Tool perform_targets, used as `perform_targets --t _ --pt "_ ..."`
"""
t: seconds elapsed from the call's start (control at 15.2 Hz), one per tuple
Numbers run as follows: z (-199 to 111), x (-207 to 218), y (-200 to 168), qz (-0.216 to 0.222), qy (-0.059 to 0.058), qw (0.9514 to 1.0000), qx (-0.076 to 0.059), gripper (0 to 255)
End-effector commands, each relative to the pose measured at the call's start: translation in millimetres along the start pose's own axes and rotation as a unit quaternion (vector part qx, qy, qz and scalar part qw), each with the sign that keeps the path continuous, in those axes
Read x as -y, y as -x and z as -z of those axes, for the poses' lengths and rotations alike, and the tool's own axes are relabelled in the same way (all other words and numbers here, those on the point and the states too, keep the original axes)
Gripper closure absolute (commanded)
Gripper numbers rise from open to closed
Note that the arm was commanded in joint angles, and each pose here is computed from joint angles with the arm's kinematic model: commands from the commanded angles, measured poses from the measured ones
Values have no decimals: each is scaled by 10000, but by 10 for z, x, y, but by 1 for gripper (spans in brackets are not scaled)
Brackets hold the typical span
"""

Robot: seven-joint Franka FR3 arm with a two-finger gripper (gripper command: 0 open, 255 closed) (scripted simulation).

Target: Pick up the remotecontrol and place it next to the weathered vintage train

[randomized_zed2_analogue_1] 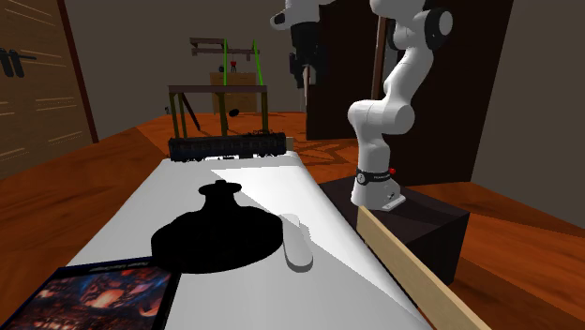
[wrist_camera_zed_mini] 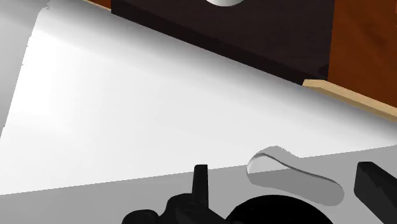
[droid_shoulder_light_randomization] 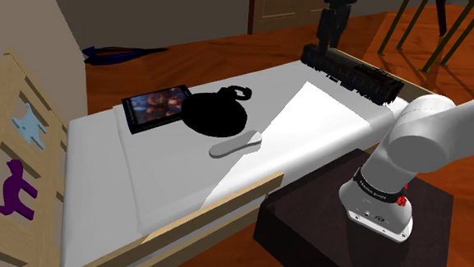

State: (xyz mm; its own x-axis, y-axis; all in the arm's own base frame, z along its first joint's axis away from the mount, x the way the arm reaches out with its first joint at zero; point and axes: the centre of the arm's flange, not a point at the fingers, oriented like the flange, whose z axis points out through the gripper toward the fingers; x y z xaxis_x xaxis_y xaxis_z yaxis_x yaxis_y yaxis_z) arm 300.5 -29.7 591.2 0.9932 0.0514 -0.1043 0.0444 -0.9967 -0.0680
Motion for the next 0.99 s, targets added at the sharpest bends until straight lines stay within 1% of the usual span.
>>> perform_targets --t 0.0,0.2,0.33,0.46,0.66,0.79,0.92 --pt "0 0 0 0 0 10000 0 0" --pt "-333 13 -203 653 72 9978 -29 0" --pt "-555 34 -338 1087 119 9940 -49 0" --pt "-777 65 -472 1519 167 9882 -68 0" --pt "-1109 128 -667 2161 237 9760 -97 0" --pt "-1330 181 -794 2584 284 9656 -116 0" --pt "-1551 244 -916 3002 330 9532 -135 0"
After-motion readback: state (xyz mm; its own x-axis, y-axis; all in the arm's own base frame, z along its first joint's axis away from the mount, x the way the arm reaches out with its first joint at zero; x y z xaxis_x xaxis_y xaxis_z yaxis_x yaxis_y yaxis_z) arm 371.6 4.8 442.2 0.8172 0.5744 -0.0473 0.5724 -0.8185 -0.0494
